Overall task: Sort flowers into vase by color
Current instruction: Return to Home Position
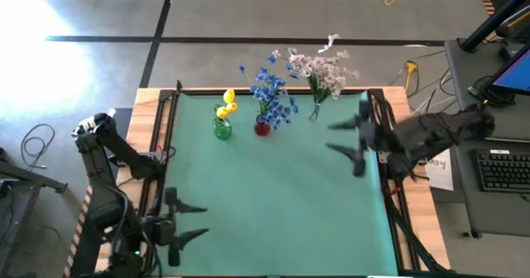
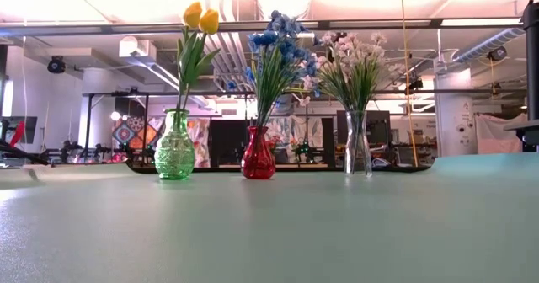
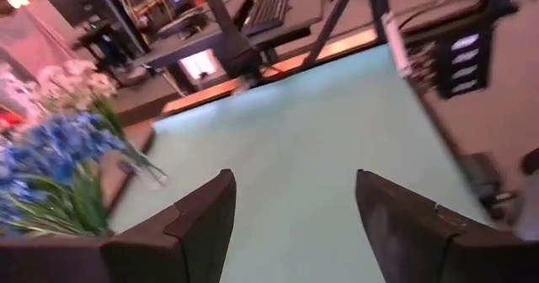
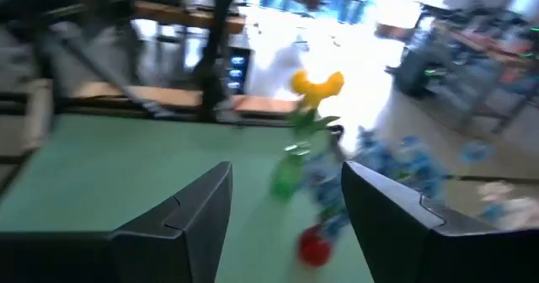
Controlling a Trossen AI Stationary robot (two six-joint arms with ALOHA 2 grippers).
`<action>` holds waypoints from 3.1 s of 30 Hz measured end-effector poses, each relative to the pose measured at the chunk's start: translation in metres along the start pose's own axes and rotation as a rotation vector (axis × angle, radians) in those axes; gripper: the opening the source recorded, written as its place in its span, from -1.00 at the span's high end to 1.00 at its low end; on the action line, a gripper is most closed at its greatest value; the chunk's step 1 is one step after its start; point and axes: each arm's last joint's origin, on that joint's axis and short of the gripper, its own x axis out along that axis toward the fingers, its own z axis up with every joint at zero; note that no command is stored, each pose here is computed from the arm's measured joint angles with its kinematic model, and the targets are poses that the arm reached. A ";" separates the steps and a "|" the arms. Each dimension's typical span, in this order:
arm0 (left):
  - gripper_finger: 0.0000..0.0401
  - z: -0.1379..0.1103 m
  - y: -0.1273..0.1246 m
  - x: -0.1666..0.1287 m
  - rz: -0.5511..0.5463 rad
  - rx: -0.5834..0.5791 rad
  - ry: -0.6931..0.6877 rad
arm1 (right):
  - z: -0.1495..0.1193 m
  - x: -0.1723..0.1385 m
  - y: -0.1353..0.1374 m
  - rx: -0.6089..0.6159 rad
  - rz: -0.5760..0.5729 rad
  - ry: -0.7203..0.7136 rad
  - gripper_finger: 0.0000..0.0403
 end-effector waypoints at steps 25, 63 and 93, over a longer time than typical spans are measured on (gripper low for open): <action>0.99 -0.097 0.036 0.112 -0.356 -0.174 -0.061 | -0.149 -0.012 0.061 0.031 0.390 -0.195 -0.05; 1.00 -0.194 0.158 0.023 -0.145 -0.241 -0.429 | -0.207 -0.026 -0.025 0.150 0.164 -0.460 -0.05; 1.00 -0.230 0.151 0.036 0.059 -0.306 -0.336 | -0.257 -0.014 -0.018 0.167 0.091 -0.477 -0.05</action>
